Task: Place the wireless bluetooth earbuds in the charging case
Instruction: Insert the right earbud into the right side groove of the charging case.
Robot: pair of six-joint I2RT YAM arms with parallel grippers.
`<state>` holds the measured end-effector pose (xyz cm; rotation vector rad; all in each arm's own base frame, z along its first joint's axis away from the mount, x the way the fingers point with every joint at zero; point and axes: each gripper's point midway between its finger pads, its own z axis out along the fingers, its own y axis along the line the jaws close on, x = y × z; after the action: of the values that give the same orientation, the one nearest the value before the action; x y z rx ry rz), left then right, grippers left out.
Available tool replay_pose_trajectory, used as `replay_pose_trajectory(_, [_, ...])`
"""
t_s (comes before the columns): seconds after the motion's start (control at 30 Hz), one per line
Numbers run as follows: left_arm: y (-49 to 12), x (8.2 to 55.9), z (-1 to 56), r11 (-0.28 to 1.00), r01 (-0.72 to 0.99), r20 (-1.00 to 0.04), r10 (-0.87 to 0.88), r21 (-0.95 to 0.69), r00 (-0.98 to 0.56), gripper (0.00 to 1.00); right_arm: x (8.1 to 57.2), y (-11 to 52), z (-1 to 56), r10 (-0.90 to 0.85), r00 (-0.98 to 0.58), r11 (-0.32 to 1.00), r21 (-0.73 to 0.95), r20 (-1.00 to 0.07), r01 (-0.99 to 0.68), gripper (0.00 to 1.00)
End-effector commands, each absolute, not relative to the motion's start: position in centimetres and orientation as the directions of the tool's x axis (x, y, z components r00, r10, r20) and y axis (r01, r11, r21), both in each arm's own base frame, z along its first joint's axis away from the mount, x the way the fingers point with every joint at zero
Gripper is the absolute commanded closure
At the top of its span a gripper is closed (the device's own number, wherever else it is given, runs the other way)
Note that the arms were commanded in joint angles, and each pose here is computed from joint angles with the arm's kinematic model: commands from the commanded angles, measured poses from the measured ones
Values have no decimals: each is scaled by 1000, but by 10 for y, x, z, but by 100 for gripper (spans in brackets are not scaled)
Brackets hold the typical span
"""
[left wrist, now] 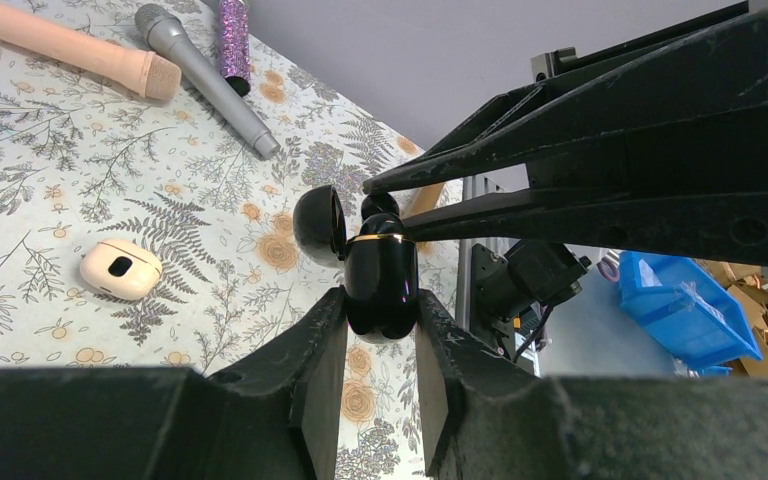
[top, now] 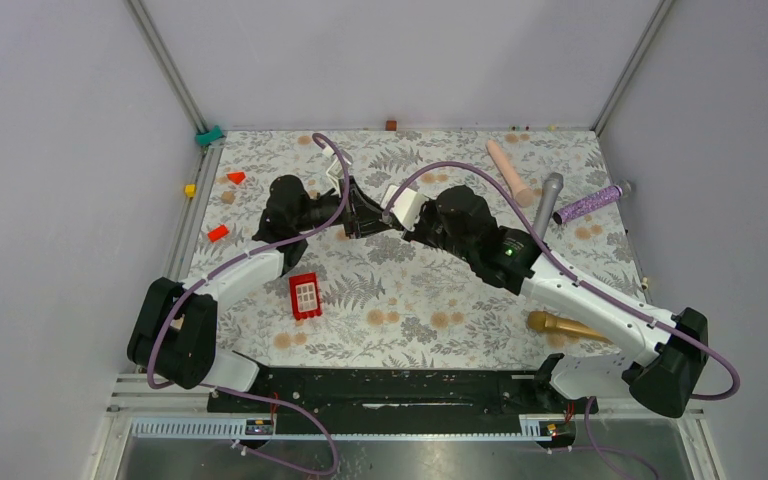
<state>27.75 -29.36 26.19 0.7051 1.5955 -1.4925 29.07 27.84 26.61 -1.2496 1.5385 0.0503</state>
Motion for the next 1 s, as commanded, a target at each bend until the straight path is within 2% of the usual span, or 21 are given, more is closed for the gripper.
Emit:
replay_pose_trajectory(0.0, [-293,276,290,117,888,-891,-164,-444,-424,100,282,295,284,-598,175,448,-506,-783,-737,95])
replay_pose_trajectory(0.4, [-292,274,295,108,899,-898,-174,-425,-404,100,272,298,282,-576,141,449,-455,-805,-769,94])
replay_pose_trajectory(0.97, [-289,257,313,41,927,-912,-199,-372,-357,100,259,295,313,-541,130,445,-413,-831,-795,60])
